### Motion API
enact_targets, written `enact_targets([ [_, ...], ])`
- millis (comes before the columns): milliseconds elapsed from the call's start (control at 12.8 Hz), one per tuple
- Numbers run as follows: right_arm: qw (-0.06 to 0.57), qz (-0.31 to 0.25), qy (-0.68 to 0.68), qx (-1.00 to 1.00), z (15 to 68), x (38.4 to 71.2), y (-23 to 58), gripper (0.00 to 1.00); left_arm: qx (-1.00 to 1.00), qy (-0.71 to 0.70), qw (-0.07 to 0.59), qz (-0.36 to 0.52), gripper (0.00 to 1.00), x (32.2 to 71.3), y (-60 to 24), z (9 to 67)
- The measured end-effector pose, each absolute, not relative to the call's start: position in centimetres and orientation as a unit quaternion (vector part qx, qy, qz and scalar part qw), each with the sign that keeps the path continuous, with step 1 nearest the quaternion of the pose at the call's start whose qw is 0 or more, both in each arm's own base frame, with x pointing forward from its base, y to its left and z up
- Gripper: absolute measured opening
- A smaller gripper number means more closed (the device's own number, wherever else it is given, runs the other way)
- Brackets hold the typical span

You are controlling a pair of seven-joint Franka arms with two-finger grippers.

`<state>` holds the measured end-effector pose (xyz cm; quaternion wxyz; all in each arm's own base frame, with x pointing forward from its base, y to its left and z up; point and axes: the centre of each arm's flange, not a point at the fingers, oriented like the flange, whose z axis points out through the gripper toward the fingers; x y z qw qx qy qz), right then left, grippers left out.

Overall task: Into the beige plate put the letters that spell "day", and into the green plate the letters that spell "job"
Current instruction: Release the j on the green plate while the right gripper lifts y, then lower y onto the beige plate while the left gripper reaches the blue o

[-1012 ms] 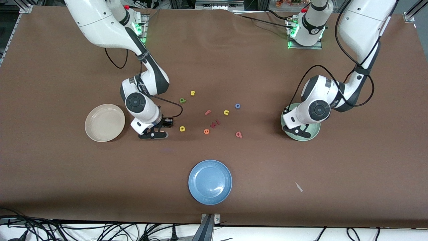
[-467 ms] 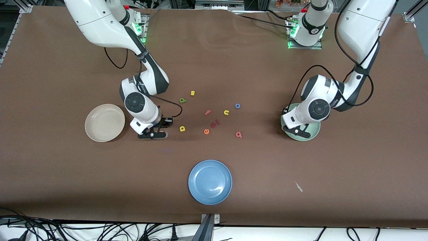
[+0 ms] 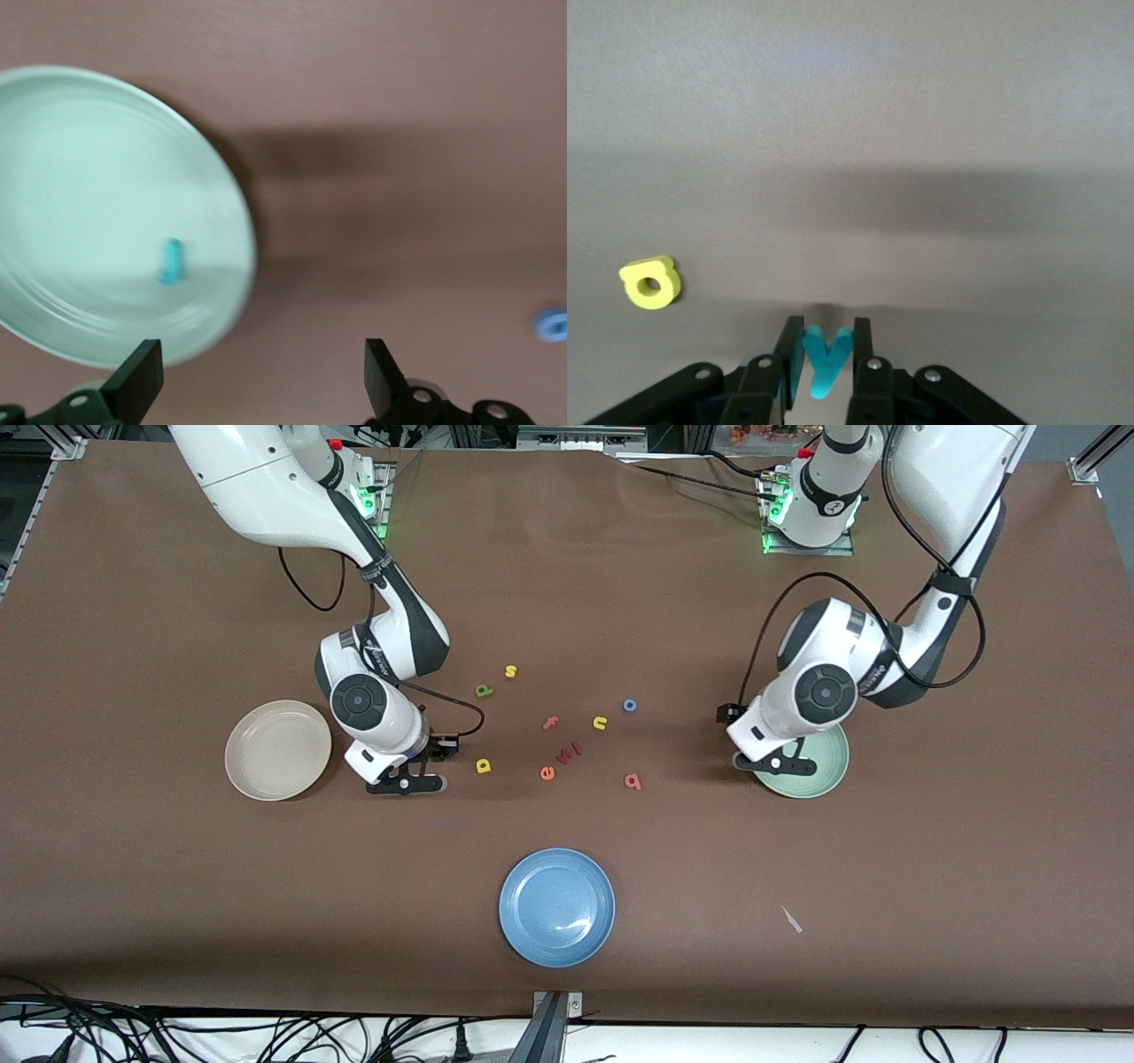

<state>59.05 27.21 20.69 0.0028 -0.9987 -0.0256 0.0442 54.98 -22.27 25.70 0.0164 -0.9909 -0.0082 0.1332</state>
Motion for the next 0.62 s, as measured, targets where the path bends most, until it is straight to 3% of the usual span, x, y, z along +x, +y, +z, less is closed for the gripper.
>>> enact_targets([
  [311,-0.012,0.051,-0.065,-0.997,23.8,60.8,23.0,0.26,-0.989,-0.074,0.014,0.126,1.0,53.0,-27.6,25.9],
  [623,-0.037,0.092,-0.126,-0.987,26.0,62.2,14.1,0.26,-0.986,-0.128,-0.006,0.11,1.0,51.1,-32.7,23.6],
])
